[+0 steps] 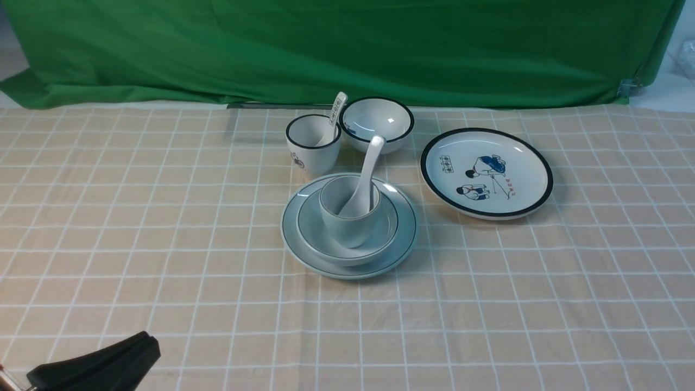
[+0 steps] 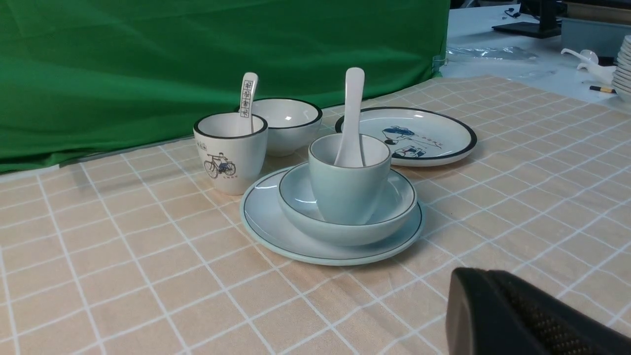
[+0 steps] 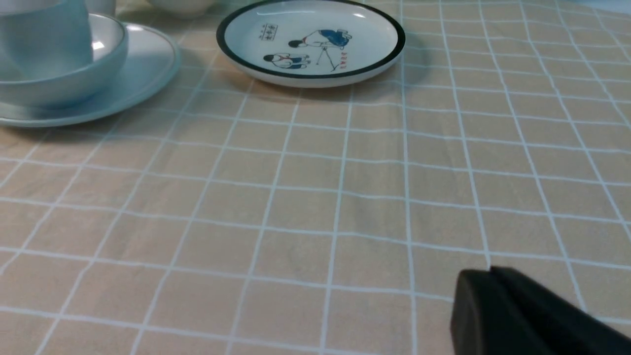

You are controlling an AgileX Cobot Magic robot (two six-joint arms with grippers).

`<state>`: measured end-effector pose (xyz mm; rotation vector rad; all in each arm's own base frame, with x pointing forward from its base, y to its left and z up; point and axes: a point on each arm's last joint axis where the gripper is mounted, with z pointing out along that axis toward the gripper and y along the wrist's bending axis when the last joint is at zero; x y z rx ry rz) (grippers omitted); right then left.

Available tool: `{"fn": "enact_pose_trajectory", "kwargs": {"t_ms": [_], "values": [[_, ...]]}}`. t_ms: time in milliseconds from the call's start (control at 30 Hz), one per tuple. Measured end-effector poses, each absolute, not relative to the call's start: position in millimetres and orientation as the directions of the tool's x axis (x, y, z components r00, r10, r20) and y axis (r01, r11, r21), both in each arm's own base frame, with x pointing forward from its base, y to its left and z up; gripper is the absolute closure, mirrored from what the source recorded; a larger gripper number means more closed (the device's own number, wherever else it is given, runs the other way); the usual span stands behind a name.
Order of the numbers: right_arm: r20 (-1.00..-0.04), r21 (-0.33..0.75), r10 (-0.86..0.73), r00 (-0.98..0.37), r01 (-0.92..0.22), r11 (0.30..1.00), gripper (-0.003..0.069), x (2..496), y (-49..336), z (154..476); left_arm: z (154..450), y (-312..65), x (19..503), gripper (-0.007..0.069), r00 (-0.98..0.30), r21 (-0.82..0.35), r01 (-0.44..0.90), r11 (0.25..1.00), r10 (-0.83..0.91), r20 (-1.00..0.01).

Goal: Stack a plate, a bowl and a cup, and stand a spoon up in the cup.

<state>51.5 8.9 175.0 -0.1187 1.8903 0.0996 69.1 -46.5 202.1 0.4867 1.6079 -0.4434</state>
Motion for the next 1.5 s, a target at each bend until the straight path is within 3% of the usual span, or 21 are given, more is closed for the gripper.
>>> {"fn": "enact_pose_trajectory", "kwargs": {"t_ms": [67, 100, 133, 200, 300, 433, 467, 633, 767, 1500], "values": [[-0.949, 0.012, -0.030, -0.315, -0.131, 0.991, 0.0613, 52, 9, 175, 204, -45, 69, 0.0618, -0.050, 0.017, 0.544, 0.839, 0.053, -0.997], [-0.949, 0.013, -0.029, -0.315, -0.131, 0.991, 0.0609, 52, 9, 175, 208, -42, 68, 0.0618, -0.002, 0.041, 0.462, 0.886, 0.048, -0.999], [-0.949, 0.013, -0.029, -0.315, -0.131, 0.991, 0.0608, 52, 9, 175, 211, -39, 69, 0.0618, 0.024, 0.031, 0.488, 0.872, 0.022, -0.999], [-0.949, 0.013, -0.029, -0.315, -0.131, 0.991, 0.0606, 52, 9, 175, 214, -35, 68, 0.0618, 0.040, -0.014, 0.441, 0.897, -0.035, -0.999], [-0.949, 0.013, -0.029, -0.315, -0.131, 0.991, 0.0599, 52, 9, 175, 222, -13, 66, 0.0618, 0.113, -0.229, 0.208, 0.951, -0.256, -0.960], [-0.949, 0.013, -0.029, -0.315, -0.131, 0.991, 0.0587, 52, 9, 175, 222, -2, 58, 0.0618, 0.173, -0.255, 0.073, 0.964, -0.264, -0.949], [-0.949, 0.013, -0.029, -0.315, -0.131, 0.991, 0.0585, 52, 9, 175, 220, -1, 57, 0.0618, 0.161, -0.237, 0.054, 0.970, -0.243, -0.957], [-0.949, 0.015, -0.028, -0.314, -0.131, 0.991, 0.0578, 52, 9, 175, 190, 3, 56, 0.0618, -0.132, -0.218, -0.068, 0.974, -0.225, -0.965], [-0.949, 0.015, -0.028, -0.314, -0.131, 0.991, 0.0566, 52, 9, 175, 186, 2, 55, 0.0618, -0.180, -0.207, -0.063, 0.976, -0.215, -0.960], [-0.949, 0.015, -0.028, -0.314, -0.131, 0.991, 0.0526, 52, 9, 175, 187, -4, 55, 0.0618, -0.187, -0.124, 0.026, 0.992, -0.117, -0.975]]}}
